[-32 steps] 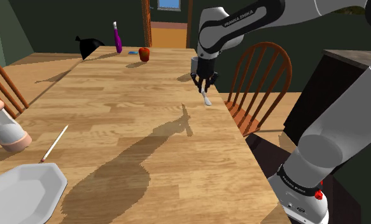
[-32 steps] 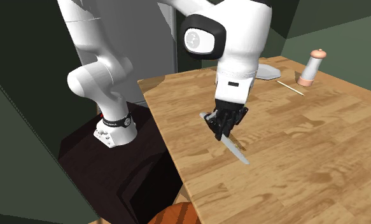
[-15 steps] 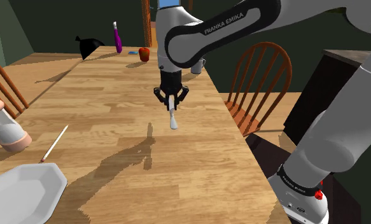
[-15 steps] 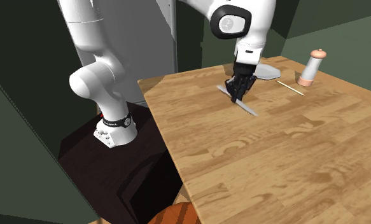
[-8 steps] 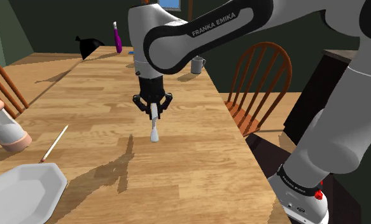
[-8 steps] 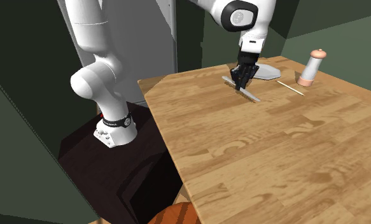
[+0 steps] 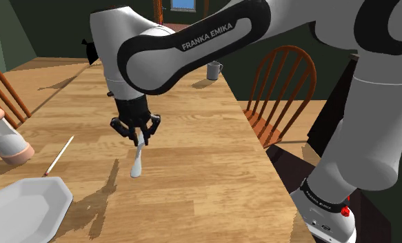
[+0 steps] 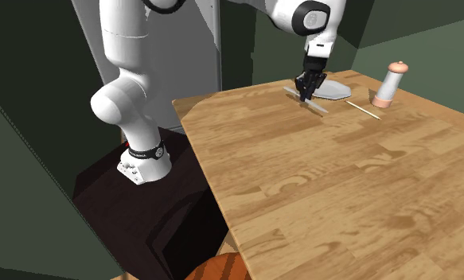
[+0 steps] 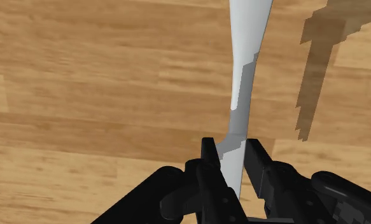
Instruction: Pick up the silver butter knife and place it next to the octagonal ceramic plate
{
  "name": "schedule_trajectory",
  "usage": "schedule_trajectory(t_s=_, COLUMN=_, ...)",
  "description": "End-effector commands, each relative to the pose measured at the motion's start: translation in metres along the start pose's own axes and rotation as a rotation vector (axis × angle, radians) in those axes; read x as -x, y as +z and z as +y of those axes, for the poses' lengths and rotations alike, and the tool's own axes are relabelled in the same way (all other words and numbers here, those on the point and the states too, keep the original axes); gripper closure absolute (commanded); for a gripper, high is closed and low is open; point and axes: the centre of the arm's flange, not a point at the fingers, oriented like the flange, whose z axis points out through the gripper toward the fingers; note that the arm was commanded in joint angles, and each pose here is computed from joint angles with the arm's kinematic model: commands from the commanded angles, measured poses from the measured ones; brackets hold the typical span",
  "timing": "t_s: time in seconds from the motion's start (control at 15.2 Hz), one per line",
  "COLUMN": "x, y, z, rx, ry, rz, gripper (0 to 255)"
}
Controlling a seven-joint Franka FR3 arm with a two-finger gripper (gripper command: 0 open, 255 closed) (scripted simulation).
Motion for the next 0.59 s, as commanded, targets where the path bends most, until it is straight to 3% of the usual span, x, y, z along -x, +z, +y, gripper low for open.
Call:
schedule_trajectory(t_s=0.0, x=0.019, y=-0.002, z=-0.021, rx=0.0, ry=0.003, rz=0.0, gripper=255)
schedule_trajectory(t_s=0.33, x=0.06, y=-0.003, z=-0.073, rx=0.0, ry=0.003, rz=0.0, gripper=255)
schedule_trajectory(t_s=0.53, x=0.064, y=0.007, z=-0.079, rx=0.0, ry=0.003, rz=0.0, gripper=255)
